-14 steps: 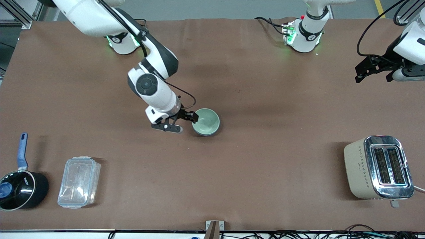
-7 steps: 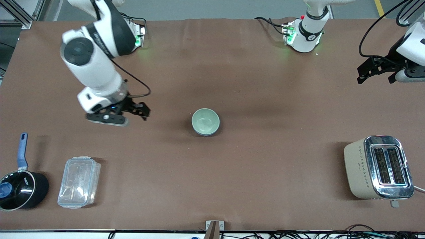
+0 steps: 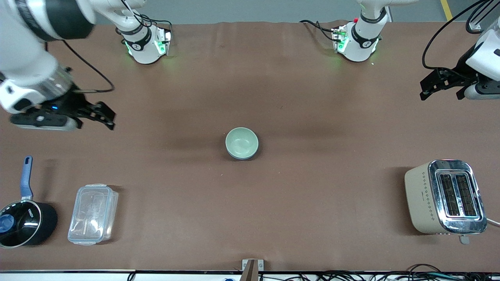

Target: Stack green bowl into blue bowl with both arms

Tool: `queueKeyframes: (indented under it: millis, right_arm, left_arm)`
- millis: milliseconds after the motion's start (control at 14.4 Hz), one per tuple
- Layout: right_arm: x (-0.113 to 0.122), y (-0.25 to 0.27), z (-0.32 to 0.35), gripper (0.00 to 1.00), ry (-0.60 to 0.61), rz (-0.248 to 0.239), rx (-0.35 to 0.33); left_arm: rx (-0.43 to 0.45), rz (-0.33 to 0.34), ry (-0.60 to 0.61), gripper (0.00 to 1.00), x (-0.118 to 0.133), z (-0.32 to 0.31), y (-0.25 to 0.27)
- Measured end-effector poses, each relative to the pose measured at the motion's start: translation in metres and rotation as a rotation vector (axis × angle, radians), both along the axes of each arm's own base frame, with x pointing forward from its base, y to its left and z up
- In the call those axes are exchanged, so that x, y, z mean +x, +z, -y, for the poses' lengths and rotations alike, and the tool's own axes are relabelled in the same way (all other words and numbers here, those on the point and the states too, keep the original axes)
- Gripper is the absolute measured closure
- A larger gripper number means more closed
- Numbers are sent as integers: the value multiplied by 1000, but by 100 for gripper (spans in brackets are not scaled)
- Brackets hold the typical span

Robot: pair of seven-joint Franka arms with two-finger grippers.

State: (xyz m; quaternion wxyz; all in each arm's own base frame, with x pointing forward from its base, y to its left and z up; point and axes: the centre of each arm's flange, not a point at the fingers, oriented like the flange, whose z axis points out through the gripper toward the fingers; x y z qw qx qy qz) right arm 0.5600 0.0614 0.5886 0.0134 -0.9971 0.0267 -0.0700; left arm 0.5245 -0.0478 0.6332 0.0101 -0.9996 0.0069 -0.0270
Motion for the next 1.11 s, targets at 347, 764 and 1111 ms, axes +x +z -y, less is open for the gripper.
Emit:
queueKeyframes:
  millis: [347, 764, 1111]
  right_arm:
    - [-14, 41, 70, 0, -35, -39, 5]
    - [-23, 88, 80, 0, -51, -25, -5]
    - [-18, 74, 74, 0, -40, -105, -14]
  left_arm:
    - [0, 1, 0, 0, 0, 0, 0]
    - [0, 1, 0, 0, 0, 0, 1]
    - [-1, 14, 1, 0, 1, -1, 7]
